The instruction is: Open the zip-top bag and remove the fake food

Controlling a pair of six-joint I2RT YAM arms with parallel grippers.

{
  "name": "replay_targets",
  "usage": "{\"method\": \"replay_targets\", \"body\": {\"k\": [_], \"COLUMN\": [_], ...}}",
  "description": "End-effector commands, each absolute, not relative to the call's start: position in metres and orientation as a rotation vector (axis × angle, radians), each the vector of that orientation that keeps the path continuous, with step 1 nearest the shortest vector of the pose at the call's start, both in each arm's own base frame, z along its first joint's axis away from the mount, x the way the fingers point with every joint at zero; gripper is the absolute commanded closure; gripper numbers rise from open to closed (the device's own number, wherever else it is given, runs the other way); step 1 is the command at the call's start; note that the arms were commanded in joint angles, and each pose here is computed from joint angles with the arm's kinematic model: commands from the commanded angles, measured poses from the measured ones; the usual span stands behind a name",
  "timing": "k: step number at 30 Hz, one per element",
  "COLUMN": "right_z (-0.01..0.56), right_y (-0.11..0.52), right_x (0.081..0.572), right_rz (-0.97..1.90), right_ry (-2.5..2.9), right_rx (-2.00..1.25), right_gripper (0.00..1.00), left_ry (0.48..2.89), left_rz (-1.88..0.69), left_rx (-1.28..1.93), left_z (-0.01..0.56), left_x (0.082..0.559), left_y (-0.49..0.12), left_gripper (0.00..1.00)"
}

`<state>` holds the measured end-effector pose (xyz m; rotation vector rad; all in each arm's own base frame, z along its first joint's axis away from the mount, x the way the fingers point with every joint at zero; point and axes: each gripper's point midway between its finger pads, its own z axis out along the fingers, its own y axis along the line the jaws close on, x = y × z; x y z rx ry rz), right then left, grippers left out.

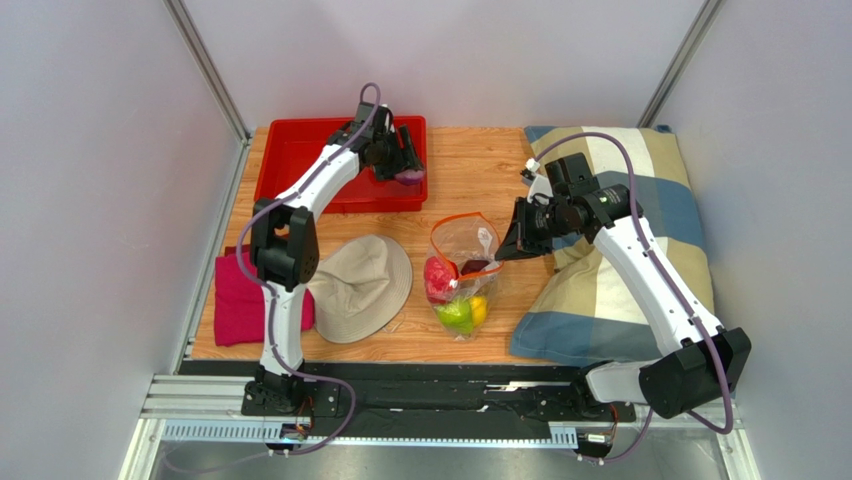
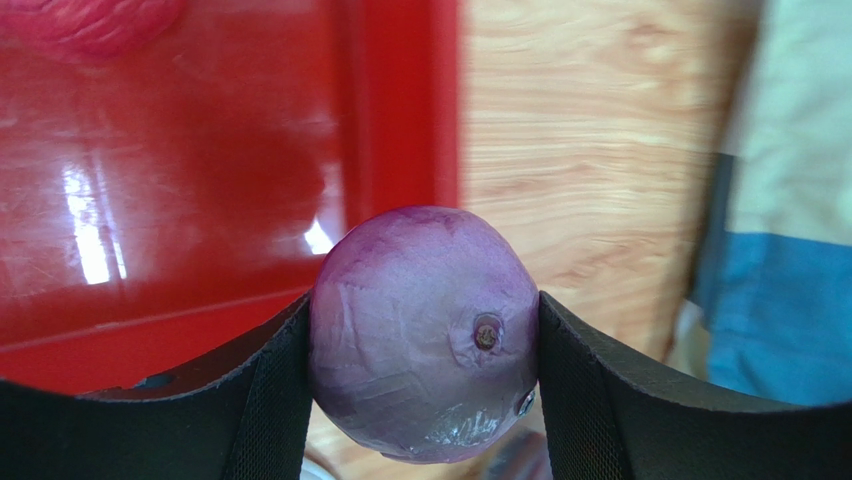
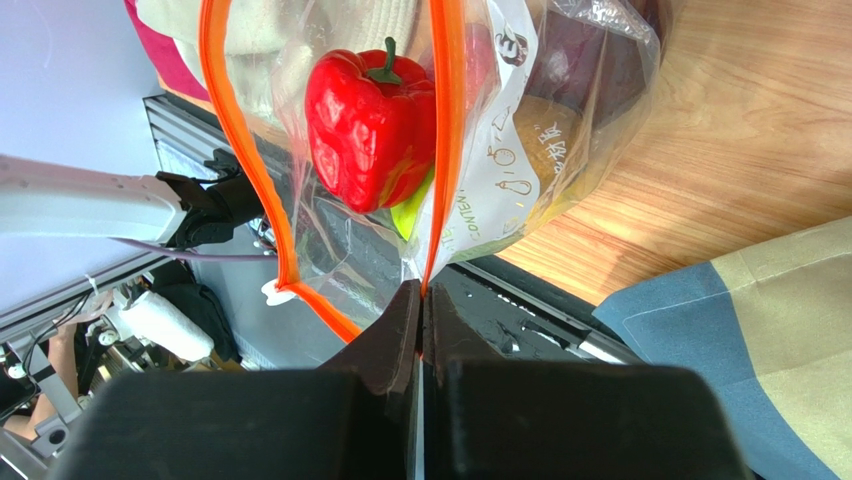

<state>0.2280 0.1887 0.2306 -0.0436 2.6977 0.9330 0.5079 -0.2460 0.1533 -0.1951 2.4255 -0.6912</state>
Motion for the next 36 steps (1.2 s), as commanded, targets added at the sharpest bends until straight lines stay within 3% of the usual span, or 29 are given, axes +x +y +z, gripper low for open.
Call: {"method": "replay_targets", "body": {"k": [1, 2, 5, 7, 9, 15, 20, 23, 27, 28, 29, 31, 32, 34, 35, 36], "right_z": [0.247, 0.247, 0.247, 0.249, 0.247, 0.251, 0.253, 0.251, 0.252, 0.252, 0.253, 0.255, 0.255, 0.256, 0.256, 0.255], "right_y": [0.188, 0.188, 0.188, 0.189, 0.19, 0.192, 0.193, 0.194, 0.196, 0.197, 0.198, 0.199, 0.198, 0.197, 0.196, 0.196], "right_x": [0.226, 0.226, 0.226, 0.226, 0.227, 0.23, 0.233, 0.233, 0.233, 0.233, 0.233, 0.233, 0.233, 0.233, 0.233, 0.233], "right_rz": [0.954, 0.955, 0.956, 0.961, 0.963, 0.978, 0.965, 0.974, 0.982, 0.985, 0.991, 0.991, 0.99, 0.979, 0.975, 0.973], "right_ry": [2.632, 2.632, 2.632, 2.627, 2.631, 2.631, 2.631, 2.636, 2.634, 2.631, 2.629, 2.624, 2.623, 2.617, 2.617, 2.619], "right_rx": [-0.081, -0.079, -0.081, -0.084, -0.088, -0.107, -0.119, -0.123, -0.128, -0.131, -0.13, -0.129, -0.127, -0.125, -0.124, -0.121], "right_gripper": [1.0, 1.0, 1.0, 1.0, 1.0, 1.0, 1.0, 1.0, 1.0, 1.0, 1.0, 1.0, 1.0, 1.0, 1.0, 1.0], "left_ry": [2.476, 2.458, 2.518, 2.475, 2.445, 2.432, 2.301, 2.189, 2.086, 2.074, 2.075, 2.11, 2.169, 2.229, 2.294, 2.309], "left_rz": [-0.717, -0.715, -0.626, -0.573, -0.51, -0.432, -0.709, -0.869, -0.975, -0.983, -1.007, -1.01, -1.002, -0.942, -0.889, -0.869], "left_rx": [-0.22, -0.188, -0.151, -0.126, -0.08, 0.052, 0.255, 0.438, 0.63, 0.654, 0.71, 0.74, 0.761, 0.787, 0.793, 0.8], "left_z": [0.136, 0.149, 0.134, 0.156, 0.171, 0.207, 0.267, 0.287, 0.299, 0.298, 0.291, 0.277, 0.256, 0.231, 0.211, 0.204], "left_x": [0.522, 0.528, 0.521, 0.519, 0.511, 0.486, 0.41, 0.359, 0.301, 0.293, 0.277, 0.27, 0.27, 0.271, 0.274, 0.275], "left_y": [-0.243, -0.245, -0.234, -0.224, -0.213, -0.199, -0.242, -0.283, -0.328, -0.335, -0.351, -0.362, -0.368, -0.371, -0.37, -0.37], "left_gripper": [0.46, 0.31, 0.24, 0.18, 0.01, 0.01, 0.41, 0.42, 0.54, 0.56, 0.66, 0.69, 0.82, 0.86, 1.0, 1.0]}}
